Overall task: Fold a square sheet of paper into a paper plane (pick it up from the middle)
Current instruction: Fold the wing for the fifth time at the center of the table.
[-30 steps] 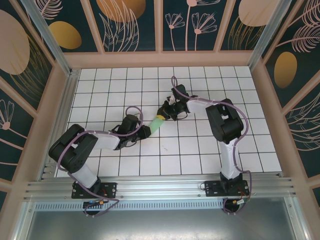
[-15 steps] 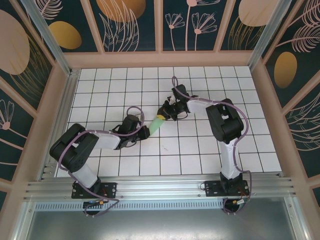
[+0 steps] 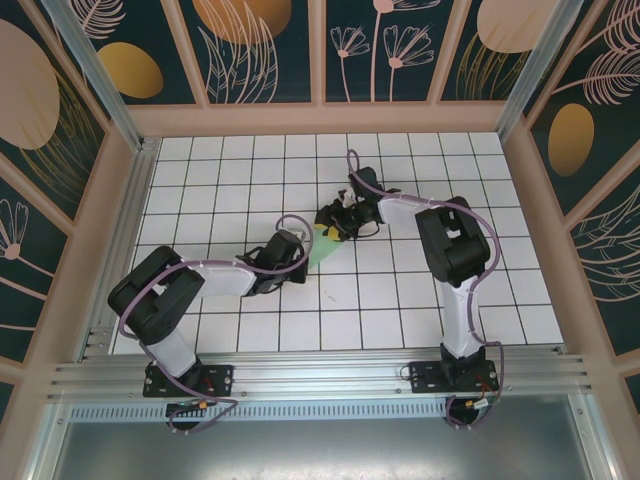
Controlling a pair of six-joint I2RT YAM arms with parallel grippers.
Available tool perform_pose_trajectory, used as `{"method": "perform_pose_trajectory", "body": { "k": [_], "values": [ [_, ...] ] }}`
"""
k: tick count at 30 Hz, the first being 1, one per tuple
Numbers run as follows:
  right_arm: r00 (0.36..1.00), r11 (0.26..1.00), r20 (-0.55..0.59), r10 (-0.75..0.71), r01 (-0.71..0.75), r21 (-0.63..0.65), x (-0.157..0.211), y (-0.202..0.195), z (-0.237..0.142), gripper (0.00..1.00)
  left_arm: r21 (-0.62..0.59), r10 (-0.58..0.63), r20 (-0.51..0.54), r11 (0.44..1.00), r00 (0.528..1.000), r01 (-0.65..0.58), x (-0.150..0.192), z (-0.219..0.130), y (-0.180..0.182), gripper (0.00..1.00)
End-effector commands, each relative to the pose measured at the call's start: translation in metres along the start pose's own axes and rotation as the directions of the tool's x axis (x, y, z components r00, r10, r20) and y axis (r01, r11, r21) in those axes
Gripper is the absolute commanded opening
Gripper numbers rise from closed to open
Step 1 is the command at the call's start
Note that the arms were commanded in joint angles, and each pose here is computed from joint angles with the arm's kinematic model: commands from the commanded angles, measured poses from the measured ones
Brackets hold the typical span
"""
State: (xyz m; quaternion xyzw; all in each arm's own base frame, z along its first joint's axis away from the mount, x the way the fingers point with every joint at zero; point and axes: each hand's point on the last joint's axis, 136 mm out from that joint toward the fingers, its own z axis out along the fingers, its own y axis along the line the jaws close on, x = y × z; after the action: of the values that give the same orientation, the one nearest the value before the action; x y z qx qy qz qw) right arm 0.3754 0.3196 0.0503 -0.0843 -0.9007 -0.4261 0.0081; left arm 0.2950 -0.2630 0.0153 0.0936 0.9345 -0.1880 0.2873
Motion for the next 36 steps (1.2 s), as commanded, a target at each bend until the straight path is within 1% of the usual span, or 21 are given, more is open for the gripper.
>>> {"method": "perform_pose_trajectory", "body": {
  "k": [1,6,11,14,16,22,24,30,33,36],
  "values": [
    [0.998,0.999,0.048,-0.048,0.047,0.014,0.003,0.015,-0.020,0.51,-0.145,0.109,-0.036,0.983,0.993,-0.113,0.012,0.006,0.021,0.00],
    [0.998,0.997,0.068,-0.008,0.003,0.081,0.011,0.010,-0.019,0.59,-0.216,0.192,0.006,0.959,0.981,-0.187,0.006,0.002,0.021,0.00],
    [0.998,0.992,0.062,0.031,-0.038,0.123,0.017,0.010,-0.009,0.63,-0.260,0.265,0.046,0.934,0.963,-0.245,0.002,-0.003,0.019,0.00],
    [0.996,0.986,0.063,0.063,-0.072,0.152,0.015,0.006,-0.006,0.64,-0.278,0.301,0.062,0.921,0.952,-0.273,0.002,-0.004,0.019,0.00],
    [0.996,0.983,0.047,0.070,-0.077,0.165,0.022,0.008,0.000,0.65,-0.282,0.324,0.070,0.914,0.944,-0.292,0.003,-0.004,0.018,0.00],
    [0.995,0.981,0.037,0.088,-0.094,0.168,0.025,0.016,0.004,0.66,-0.319,0.394,0.077,0.880,0.916,-0.352,0.001,-0.005,0.016,0.00],
    [0.994,0.977,0.037,0.106,-0.111,0.184,0.026,0.016,0.005,0.65,-0.326,0.405,0.081,0.874,0.911,-0.360,-0.001,-0.004,0.015,0.00],
    [0.986,0.962,0.035,0.166,-0.169,0.216,0.030,0.005,0.010,0.57,-0.331,0.415,0.096,0.871,0.905,-0.364,-0.003,-0.005,0.014,0.00],
    [0.984,0.961,0.020,0.175,-0.175,0.214,0.030,0.005,0.014,0.54,-0.333,0.425,0.097,0.866,0.900,-0.373,-0.003,-0.006,0.014,0.00],
    [0.986,0.963,0.013,0.167,-0.166,0.210,0.028,0.010,0.017,0.54,-0.335,0.436,0.093,0.860,0.895,-0.384,-0.002,-0.006,0.013,0.00]
  ]
}}
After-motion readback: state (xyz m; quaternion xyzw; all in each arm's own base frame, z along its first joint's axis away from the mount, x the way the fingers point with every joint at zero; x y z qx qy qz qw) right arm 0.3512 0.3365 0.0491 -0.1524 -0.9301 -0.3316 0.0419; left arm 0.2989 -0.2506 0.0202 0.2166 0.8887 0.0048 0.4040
